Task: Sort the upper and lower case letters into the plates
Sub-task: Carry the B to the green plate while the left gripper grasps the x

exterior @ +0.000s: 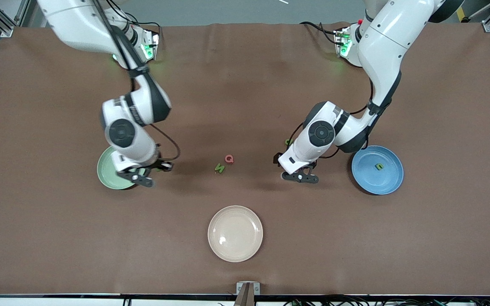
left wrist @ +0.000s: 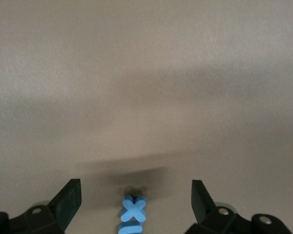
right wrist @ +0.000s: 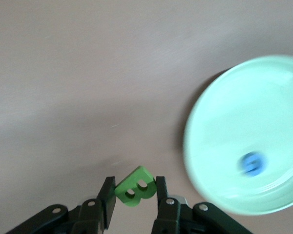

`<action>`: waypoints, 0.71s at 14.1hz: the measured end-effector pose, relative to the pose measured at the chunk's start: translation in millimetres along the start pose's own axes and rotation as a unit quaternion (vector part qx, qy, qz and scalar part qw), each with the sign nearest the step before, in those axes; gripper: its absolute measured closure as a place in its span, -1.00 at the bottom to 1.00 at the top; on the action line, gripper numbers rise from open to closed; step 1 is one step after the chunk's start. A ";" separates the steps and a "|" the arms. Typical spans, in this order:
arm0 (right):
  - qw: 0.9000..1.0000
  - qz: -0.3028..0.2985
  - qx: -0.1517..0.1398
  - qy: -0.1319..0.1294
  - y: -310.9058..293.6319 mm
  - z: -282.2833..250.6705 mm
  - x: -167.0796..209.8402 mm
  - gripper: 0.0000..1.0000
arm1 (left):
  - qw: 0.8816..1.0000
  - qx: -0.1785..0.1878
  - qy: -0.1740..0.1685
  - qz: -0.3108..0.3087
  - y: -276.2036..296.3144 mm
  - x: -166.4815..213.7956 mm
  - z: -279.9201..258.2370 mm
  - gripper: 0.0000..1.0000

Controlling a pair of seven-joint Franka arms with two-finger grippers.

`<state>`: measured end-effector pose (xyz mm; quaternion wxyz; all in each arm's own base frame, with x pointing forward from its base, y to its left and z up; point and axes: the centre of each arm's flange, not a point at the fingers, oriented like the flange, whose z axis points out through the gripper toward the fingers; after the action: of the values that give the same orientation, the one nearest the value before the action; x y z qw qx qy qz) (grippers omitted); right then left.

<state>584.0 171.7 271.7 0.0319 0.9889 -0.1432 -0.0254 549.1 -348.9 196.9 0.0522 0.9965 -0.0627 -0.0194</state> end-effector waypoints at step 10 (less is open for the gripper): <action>0.995 -0.095 0.017 0.011 184.2 70.6 18.8 0.25 | 0.996 0.082 0.028 -0.022 22.7 -35.7 24.0 -0.94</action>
<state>546.0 -13.9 213.6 0.0143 0.9986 -0.0486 -0.0151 509.8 -369.2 176.6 -0.0286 0.9987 -0.0404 0.0124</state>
